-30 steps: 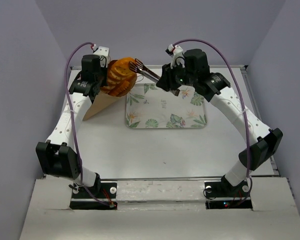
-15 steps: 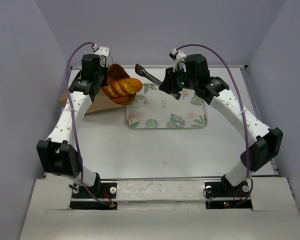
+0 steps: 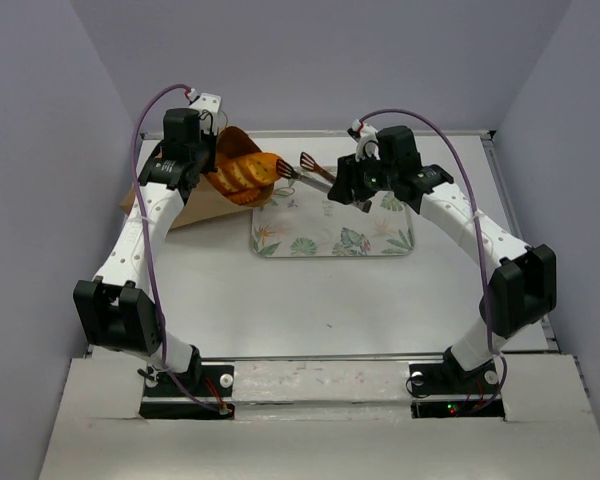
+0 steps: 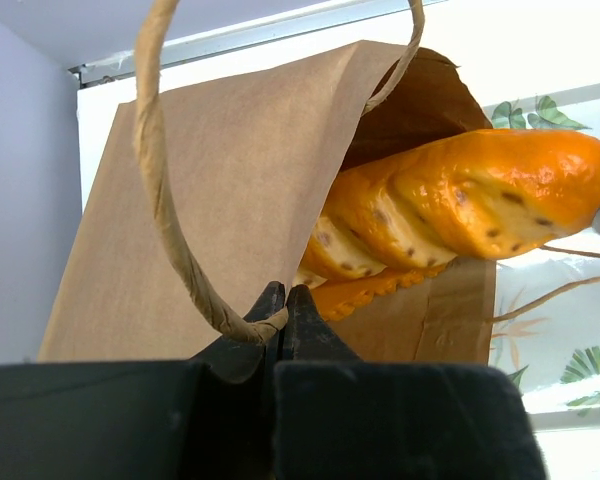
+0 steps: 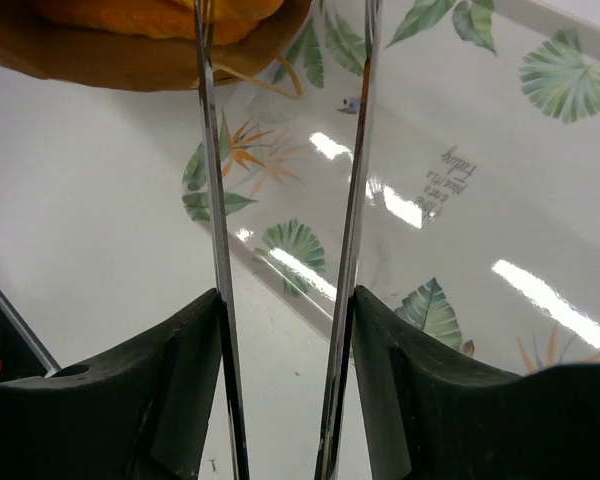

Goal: Take the fake bread out of the paper bag

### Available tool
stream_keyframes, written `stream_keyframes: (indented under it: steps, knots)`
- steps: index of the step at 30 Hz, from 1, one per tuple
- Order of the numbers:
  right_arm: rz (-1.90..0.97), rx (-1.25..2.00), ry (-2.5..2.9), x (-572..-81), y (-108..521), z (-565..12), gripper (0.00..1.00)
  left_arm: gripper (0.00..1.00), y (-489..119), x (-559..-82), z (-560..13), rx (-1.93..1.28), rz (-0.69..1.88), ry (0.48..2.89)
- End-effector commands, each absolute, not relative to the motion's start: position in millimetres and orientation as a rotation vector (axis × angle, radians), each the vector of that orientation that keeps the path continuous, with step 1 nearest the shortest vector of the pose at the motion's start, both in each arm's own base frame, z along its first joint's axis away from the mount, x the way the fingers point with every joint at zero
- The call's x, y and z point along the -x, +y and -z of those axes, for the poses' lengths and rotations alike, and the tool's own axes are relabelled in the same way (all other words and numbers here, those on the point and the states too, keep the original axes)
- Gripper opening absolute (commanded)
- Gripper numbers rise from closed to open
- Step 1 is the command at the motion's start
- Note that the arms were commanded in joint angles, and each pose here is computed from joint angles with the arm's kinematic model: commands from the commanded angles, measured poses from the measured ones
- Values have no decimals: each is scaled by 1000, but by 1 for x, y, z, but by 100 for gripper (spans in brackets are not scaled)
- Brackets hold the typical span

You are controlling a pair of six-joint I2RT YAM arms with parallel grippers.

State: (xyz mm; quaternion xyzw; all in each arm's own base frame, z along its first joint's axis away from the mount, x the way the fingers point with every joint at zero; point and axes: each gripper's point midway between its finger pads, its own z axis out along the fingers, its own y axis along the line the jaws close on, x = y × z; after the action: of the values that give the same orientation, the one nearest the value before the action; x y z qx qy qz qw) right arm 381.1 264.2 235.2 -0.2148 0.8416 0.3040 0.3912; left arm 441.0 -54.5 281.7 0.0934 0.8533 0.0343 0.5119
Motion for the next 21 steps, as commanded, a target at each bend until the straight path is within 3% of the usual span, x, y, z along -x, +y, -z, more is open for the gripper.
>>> stream_keyframes:
  steps: [1, 10, 21]
  knots:
    - [-846, 655, 1971, -384, 284, -263, 58, 0, -57, -445, -332, -207, -58, 1902]
    - [-902, 737, 1898, -383, 296, -264, 63, 0, -58, -444, -331, -214, -52, 1903]
    - [-867, 717, 1918, -421, 304, -251, 66, 0, -62, -441, -339, -223, -29, 1888]
